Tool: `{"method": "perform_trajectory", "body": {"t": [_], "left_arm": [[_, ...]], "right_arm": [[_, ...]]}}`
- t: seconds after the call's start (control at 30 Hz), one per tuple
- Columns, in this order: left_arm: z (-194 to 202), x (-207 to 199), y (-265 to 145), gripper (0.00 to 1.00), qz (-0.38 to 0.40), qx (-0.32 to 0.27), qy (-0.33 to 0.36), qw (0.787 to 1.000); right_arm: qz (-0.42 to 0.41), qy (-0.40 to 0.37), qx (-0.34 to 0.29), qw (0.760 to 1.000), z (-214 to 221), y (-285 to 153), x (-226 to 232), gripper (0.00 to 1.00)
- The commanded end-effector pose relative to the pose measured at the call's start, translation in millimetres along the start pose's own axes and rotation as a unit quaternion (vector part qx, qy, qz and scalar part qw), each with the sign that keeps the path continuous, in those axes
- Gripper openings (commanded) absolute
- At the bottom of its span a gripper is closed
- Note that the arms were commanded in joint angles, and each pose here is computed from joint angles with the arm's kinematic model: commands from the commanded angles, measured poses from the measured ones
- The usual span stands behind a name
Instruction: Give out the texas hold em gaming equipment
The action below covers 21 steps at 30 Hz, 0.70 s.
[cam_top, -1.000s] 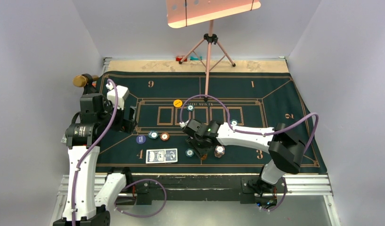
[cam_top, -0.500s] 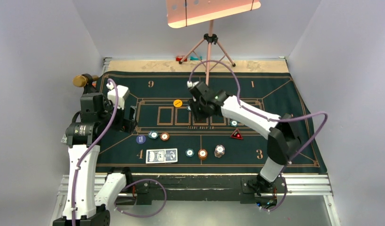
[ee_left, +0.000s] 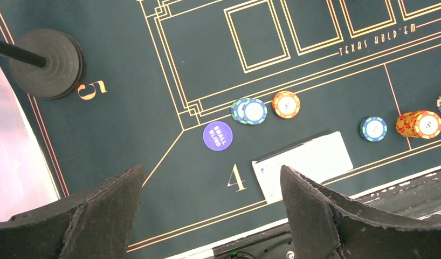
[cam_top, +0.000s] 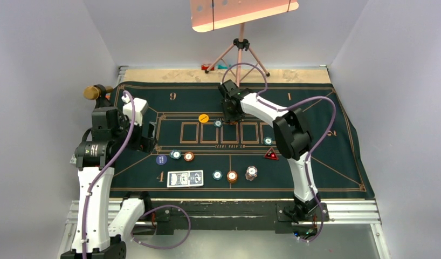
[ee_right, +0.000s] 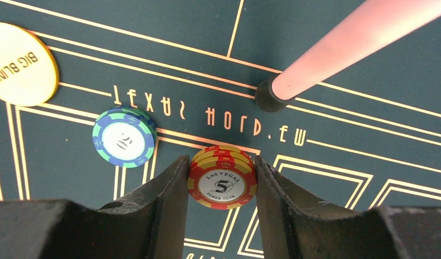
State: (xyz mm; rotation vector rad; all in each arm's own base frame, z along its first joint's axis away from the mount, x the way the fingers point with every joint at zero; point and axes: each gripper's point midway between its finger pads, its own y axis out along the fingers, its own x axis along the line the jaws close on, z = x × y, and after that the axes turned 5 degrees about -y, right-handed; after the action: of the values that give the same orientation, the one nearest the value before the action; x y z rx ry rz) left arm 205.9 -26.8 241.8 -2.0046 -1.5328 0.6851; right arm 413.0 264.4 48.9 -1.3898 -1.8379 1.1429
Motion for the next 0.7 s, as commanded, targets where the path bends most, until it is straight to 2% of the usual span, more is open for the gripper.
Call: {"method": "perform_trajectory", "body": {"t": [0.0, 0.1, 0.23, 0.4, 0.53, 0.67], "left_arm": [[-4.4, 0.2, -3.3, 1.00, 0.000, -0.014, 0.010, 1.000], [-4.0, 0.6, -3.6, 1.00, -0.002, -0.014, 0.010, 1.000], [-4.2, -0.5, -4.8, 1.00, 0.000, -0.015, 0.010, 1.000], [-3.2, -1.4, -5.3, 1.00, 0.002, -0.015, 0.008, 1.000], [-3.4, -1.5, -6.9, 1.00, 0.000, -0.016, 0.008, 1.000], [-3.2, -2.7, -8.6, 1.00, 0.002, -0.017, 0.008, 1.000]], "right_arm": [[-0.010, 0.002, -0.034, 0.999, -22.3, -10.4, 6.6, 0.00], [-0.013, 0.001, -0.024, 1.000, -15.2, -2.5, 7.5, 0.00], [-0.020, 0.001, -0.017, 1.000, -10.5, 3.2, 10.0, 0.09], [-0.029, 0.003, -0.007, 1.000, -4.7, 7.1, 13.6, 0.22], [-0.036, 0.003, -0.005, 0.999, -3.0, 7.3, 15.8, 0.40], [-0.041, 0.001, -0.011, 0.999, -6.4, 1.2, 16.9, 0.47]]}}
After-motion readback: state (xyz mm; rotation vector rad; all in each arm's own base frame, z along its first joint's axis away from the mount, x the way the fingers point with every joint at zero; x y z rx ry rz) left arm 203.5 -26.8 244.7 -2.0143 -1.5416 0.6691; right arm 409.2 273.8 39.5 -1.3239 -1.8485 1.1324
